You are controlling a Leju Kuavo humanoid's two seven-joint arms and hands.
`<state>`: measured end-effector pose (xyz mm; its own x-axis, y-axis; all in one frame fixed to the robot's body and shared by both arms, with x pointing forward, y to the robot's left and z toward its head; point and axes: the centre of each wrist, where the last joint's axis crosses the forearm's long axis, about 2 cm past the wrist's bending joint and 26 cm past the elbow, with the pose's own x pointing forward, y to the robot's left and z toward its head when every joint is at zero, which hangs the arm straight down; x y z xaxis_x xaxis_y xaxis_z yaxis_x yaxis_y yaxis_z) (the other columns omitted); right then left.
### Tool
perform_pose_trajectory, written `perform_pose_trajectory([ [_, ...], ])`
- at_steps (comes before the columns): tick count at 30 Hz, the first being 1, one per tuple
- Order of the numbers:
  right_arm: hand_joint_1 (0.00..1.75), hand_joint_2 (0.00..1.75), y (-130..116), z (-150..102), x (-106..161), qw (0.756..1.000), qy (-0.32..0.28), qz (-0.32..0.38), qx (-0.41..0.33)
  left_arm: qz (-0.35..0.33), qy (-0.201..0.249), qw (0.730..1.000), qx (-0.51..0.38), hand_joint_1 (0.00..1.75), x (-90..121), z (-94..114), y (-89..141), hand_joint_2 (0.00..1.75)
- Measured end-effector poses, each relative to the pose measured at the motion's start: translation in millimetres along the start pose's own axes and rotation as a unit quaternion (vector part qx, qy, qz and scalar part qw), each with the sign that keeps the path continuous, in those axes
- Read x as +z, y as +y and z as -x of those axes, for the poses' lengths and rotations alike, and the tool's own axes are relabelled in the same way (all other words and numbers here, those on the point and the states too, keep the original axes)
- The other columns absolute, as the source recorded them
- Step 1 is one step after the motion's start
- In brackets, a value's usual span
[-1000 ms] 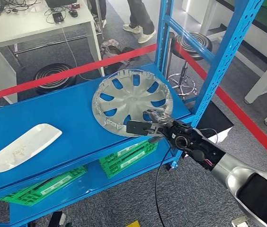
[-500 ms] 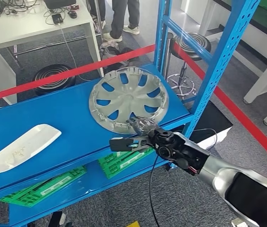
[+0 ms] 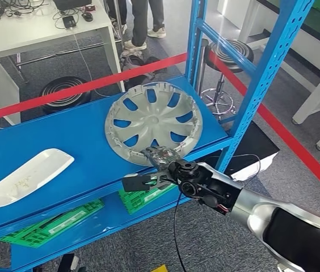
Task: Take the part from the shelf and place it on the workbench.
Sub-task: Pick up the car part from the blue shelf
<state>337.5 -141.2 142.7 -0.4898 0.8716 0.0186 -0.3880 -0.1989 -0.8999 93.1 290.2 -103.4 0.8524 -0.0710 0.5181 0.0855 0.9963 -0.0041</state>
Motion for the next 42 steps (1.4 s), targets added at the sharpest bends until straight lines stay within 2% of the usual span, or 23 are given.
perform_pose_trajectory([
  [3,0.00,1.75,-1,-1,-1,1.000,-0.005,0.001,0.005,-0.002,0.000,1.000,0.001,0.00,0,0,0,0.00],
  [5,0.11,1.75,-2,-2,-2,1.000,-0.008,0.002,0.009,-0.002,-0.001,1.000,0.001,0.00,0,1,0,0.00],
  [7,0.98,1.75,-3,-4,-3,1.000,-0.012,0.004,0.014,-0.003,-0.002,1.000,0.002,0.00,0,1,0,0.00],
  [9,1.75,1.75,-3,-6,-3,1.000,-0.015,0.007,0.017,-0.003,-0.003,1.000,0.002,0.00,0,1,0,0.00],
  [17,1.75,1.75,-9,-19,-2,0.998,-0.026,0.030,0.042,-0.007,-0.008,1.000,0.008,0.00,1,3,0,0.00],
  [26,1.75,1.75,-26,-42,12,0.993,-0.036,0.084,0.073,-0.007,-0.011,1.000,0.010,0.00,3,7,0,0.00],
  [33,1.75,1.75,-40,-53,23,0.990,-0.051,0.112,0.067,-0.006,-0.012,1.000,0.011,0.00,3,8,0,0.00],
  [42,1.75,1.75,-45,-53,30,0.989,-0.053,0.126,0.050,-0.005,-0.011,1.000,0.010,0.00,3,8,0,0.00],
])
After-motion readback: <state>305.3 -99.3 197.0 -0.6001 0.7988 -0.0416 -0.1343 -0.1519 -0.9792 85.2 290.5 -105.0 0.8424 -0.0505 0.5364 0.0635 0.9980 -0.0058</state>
